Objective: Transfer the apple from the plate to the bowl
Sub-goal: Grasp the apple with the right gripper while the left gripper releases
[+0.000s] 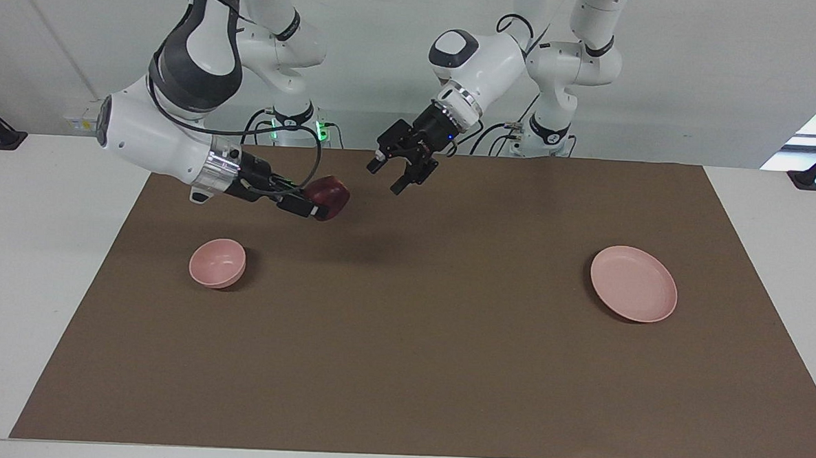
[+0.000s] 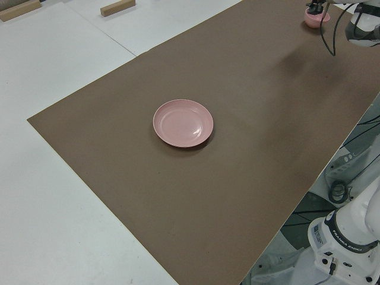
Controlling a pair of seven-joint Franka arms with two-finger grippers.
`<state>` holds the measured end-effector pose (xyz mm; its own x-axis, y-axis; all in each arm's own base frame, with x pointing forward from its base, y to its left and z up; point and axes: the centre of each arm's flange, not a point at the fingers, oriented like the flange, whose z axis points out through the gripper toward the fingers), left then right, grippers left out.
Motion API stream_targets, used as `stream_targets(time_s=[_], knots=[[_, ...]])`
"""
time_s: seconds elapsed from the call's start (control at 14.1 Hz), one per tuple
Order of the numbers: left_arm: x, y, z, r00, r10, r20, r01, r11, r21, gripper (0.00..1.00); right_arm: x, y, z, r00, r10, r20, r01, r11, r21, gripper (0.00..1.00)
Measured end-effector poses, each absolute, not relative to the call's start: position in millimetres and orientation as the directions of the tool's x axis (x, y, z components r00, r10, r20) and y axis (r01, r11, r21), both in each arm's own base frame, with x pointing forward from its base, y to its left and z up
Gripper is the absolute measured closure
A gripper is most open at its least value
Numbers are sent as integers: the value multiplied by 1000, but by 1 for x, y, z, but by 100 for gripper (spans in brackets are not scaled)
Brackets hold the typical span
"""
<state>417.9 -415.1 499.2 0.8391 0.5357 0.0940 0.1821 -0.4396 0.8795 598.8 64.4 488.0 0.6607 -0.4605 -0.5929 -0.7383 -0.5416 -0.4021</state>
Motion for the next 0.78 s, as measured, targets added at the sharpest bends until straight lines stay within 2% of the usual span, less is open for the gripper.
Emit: stream_targets(time_s=[0.36, 0.57, 0.78], knots=[[423, -408, 487, 844, 529, 84, 200, -456, 867, 0, 594, 32, 472, 837, -378, -395, -516, -785, -343, 25], [439, -381, 467, 835, 531, 144, 183, -514, 838, 0, 596, 1, 468, 912, -297, -281, -376, -879, -292, 25], [455, -351, 453, 825, 520, 221, 150, -579, 802, 0, 605, -22, 466, 966, -213, -148, -239, -954, -183, 25]])
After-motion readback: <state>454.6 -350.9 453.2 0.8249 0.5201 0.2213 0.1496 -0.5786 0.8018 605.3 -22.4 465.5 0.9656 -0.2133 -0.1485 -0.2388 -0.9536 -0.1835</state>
